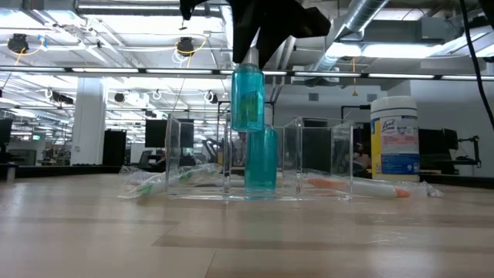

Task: Pick & Place toothbrushing station
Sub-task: Put the blue mouthwash into the transparent organizer

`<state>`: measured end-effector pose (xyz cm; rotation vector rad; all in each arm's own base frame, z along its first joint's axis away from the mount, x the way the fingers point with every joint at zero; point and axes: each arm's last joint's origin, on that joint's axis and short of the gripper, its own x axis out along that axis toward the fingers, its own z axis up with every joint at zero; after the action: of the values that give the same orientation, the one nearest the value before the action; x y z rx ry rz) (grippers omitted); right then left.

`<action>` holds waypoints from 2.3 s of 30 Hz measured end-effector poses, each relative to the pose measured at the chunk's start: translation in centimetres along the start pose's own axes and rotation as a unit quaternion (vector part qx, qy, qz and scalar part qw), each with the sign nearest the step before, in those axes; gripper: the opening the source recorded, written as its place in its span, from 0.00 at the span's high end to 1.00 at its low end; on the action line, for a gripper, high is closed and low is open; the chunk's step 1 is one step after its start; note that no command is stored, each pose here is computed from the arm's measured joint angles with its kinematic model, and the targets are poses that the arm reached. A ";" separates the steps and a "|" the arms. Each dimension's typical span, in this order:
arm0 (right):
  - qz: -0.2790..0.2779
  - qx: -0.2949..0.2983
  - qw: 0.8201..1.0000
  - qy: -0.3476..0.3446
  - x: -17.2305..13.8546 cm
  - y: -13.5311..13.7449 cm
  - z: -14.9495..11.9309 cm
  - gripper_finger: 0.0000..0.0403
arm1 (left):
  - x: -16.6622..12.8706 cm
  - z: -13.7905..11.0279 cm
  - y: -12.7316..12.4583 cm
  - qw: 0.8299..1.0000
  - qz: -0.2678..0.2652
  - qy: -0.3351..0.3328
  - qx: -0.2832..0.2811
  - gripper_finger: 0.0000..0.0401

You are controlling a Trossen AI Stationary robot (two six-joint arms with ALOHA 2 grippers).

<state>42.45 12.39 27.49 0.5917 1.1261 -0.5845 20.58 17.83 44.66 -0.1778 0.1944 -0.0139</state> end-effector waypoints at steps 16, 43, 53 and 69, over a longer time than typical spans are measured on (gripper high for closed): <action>0.011 0.006 1.000 -0.005 0.0 0.2 0.1 0.79 | 0.8 -1.9 0.8 1.000 -0.009 0.019 -0.016 0.57; 0.025 0.036 0.999 0.014 3.7 0.8 -2.5 0.79 | 0.8 -1.7 0.8 1.000 -0.009 0.009 -0.007 0.57; 0.030 0.029 0.999 0.021 5.4 0.5 -2.8 0.78 | 0.8 -1.7 0.8 1.000 -0.009 0.008 -0.005 0.57; 0.042 0.033 0.998 0.014 5.7 0.6 -2.8 0.79 | 0.8 -1.6 0.8 1.000 -0.009 0.007 -0.005 0.57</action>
<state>42.90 14.00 21.39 0.7019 1.1054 -0.5441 21.06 18.30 42.77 -0.1898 0.2068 -0.0311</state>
